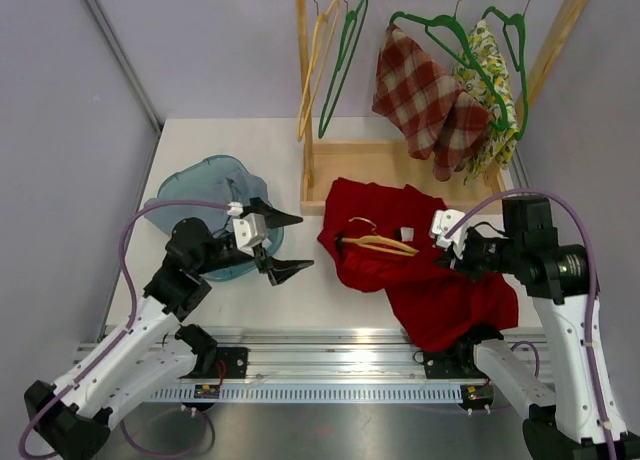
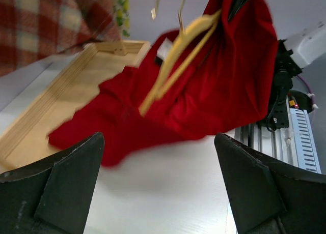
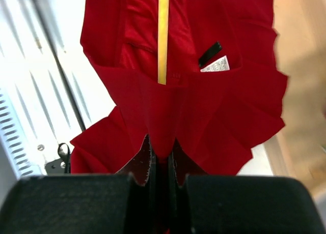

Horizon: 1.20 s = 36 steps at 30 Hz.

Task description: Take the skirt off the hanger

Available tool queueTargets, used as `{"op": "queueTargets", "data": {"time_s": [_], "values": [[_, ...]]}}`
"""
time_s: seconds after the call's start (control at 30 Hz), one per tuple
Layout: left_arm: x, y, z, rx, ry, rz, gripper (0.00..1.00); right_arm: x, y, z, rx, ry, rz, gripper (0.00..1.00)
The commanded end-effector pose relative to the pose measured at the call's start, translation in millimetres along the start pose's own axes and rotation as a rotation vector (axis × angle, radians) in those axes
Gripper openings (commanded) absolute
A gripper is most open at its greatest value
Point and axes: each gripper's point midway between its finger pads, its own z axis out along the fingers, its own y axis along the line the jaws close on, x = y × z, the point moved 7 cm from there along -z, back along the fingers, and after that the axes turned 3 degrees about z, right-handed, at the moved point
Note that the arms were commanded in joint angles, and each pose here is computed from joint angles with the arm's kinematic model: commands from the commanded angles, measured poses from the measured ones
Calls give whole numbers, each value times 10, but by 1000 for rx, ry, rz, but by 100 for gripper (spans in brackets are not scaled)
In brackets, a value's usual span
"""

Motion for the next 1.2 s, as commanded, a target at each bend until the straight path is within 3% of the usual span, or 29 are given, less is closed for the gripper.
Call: {"op": "queueTargets", "data": {"time_s": [0.0, 0.17, 0.33, 0.57, 0.73, 0.8, 0.87, 0.93, 1.0, 1.03, 1.07, 1.1, 1.17], "values": [[-286, -29, 190, 114, -84, 141, 91, -171, 51, 228, -225, -212, -151, 0], [-206, -179, 393, 198, -68, 139, 87, -260, -77, 378, -273, -276, -159, 0], [-95, -184, 592, 153, -25, 123, 81, -290, -56, 457, -322, -294, -191, 0], [-59, -20, 818, 88, 26, 107, 64, -281, -13, 520, -354, -300, -198, 0], [14, -117, 890, 176, 45, 81, 31, -270, -18, 562, -360, -301, -187, 0], [61, -166, 911, 207, 57, 72, 11, -283, -38, 576, -353, -309, -186, 0], [94, -186, 918, 223, 71, 58, 0, -284, -42, 593, -354, -316, -166, 0], [140, -192, 933, 225, 87, 28, 0, -287, -42, 607, -352, -312, -104, 0], [137, -120, 971, 161, 105, 4, 0, -368, -183, 614, -270, -308, -67, 25], [141, -89, 973, 128, 124, -14, 0, -414, -204, 583, -239, -288, 82, 45], [132, -13, 979, 47, 143, -43, 0, -486, -364, 552, -121, -277, 124, 53], [85, 31, 990, 8, 145, -57, 0, -615, -435, 449, -57, -288, 173, 69], [65, 117, 990, -92, 154, -101, 0, -723, -497, 355, 16, -278, 357, 83]]}}
